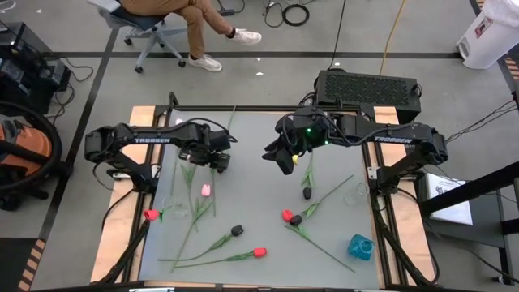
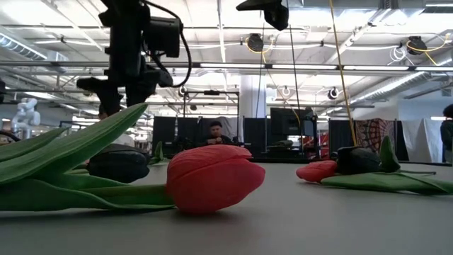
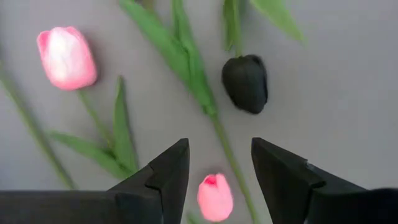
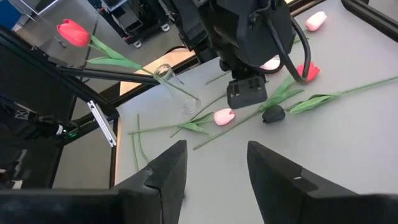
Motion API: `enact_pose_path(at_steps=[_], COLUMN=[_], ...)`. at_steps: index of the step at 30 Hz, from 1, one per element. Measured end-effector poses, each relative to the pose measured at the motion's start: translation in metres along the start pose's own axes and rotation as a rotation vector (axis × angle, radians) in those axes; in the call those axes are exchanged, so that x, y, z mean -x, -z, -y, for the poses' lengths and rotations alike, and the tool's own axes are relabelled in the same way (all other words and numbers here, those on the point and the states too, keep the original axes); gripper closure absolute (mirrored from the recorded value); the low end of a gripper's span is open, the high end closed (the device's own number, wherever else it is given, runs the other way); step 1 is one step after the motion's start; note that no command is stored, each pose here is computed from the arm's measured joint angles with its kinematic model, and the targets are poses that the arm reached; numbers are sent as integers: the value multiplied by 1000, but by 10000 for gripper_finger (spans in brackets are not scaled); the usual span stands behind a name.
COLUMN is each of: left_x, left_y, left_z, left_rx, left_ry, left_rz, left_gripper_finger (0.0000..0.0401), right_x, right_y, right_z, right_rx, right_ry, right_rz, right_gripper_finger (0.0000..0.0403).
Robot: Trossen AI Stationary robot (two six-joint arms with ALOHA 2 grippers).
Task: Sort flowers into vase by color
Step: Put the top red tulip into the left transparent vase
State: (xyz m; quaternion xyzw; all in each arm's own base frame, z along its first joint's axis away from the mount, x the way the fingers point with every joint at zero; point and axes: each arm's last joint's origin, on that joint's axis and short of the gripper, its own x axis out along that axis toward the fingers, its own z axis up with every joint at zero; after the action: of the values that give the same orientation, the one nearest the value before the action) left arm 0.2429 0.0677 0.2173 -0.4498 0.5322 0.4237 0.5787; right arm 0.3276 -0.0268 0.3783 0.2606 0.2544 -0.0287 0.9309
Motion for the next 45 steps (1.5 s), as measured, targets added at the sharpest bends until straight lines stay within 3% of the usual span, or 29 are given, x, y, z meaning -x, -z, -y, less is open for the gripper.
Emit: enact_pose_path(at_steps=[12,20,32,45], left_x=[-27,-37,-45,-71], left_y=[-9,-18,-25,-32], left_z=[-17,-20,-31,-22], left_rx=[65,104,143,120], left_ry=[0,58,22,23], left_rz=[-1,42,78,12], left_gripper_finger=[221,221,221,221], right_x=[0,0,0,0], right_y=[0,1,1,1], right_z=[0,0,1,1], right_rx=[0,-1,-2,-2], right_ry=[0,3,6,7], right_rz=[0,-6,-12,-12], right_gripper_finger=[243,243,243,243])
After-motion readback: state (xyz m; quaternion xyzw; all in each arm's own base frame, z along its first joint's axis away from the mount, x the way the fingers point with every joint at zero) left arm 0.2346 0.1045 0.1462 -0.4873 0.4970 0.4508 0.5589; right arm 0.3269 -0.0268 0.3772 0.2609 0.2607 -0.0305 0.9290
